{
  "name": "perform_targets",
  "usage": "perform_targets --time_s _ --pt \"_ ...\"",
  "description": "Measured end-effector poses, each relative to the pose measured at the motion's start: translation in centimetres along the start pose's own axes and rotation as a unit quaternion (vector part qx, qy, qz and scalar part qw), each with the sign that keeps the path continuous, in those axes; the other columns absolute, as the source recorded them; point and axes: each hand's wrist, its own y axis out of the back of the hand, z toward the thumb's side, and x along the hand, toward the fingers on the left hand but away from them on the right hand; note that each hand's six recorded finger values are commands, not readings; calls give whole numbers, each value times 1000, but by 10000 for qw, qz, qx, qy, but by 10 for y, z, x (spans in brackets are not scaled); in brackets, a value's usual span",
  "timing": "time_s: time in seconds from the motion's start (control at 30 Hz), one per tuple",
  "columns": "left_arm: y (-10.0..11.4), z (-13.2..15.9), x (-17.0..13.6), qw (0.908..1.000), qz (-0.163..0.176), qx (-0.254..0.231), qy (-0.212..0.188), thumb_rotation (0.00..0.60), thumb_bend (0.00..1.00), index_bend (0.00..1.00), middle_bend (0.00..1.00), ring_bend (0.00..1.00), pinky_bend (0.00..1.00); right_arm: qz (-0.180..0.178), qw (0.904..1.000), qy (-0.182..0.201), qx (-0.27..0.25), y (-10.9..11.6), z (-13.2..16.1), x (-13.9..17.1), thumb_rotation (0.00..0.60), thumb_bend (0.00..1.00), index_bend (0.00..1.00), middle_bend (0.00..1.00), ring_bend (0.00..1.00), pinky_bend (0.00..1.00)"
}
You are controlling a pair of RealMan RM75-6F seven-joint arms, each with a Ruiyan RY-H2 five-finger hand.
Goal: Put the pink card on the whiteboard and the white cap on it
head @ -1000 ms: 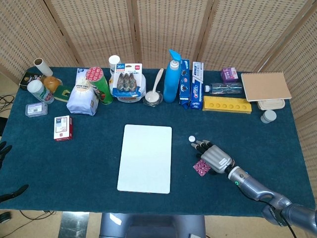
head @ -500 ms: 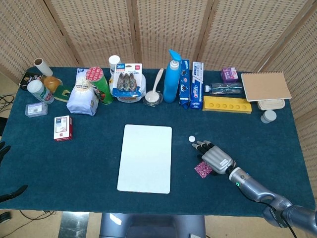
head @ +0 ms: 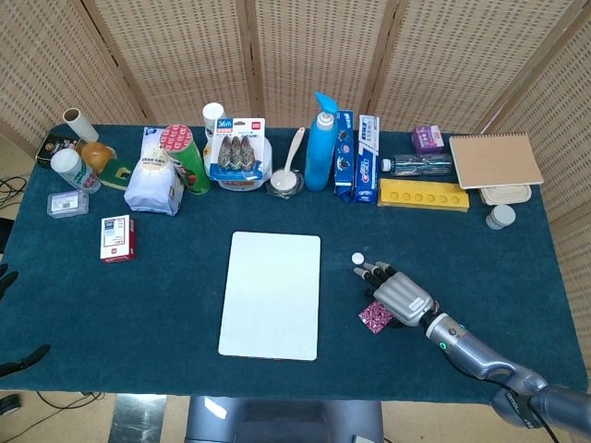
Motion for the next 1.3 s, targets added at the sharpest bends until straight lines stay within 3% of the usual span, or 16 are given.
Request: perform_targets --time_s 0.27,0.6,0.77,0.97,1.03,1.2,1.3 --pt "1 0 -1 10000 9 -15 3 600 79 0 0 0 58 -366 9991 194 -47 34 23 -14 600 230 458 53 8 118" --pt "-1 1 -1 10000 -44 4 -40 600 79 0 0 0 58 -602 9970 372 -325 72 75 -58 600 244 458 52 13 156" --pt "-1 1 -3 10000 -63 -7 -77 600 79 0 0 0 58 -594 9950 276 -750 78 99 -88 600 252 458 52 15 164" --pt "0 0 -3 9999 -106 -37 -106 600 80 0 0 0 58 -472 9948 -75 -902 79 117 -118 600 257 449 51 13 160" --pt "1 -1 -3 9999 -112 -54 -115 600 79 0 0 0 58 -407 9949 -205 -899 79 121 -126 600 259 398 40 7 150" --pt "2 -2 -4 9998 -115 -75 -141 600 80 0 0 0 58 -218 9937 -520 -969 76 119 -132 600 258 108 6 0 131" --pt "1 -1 -3 9998 -135 -59 -145 600 79 0 0 0 58 -209 9922 -671 -1028 81 115 -132 600 240 58 1 0 124"
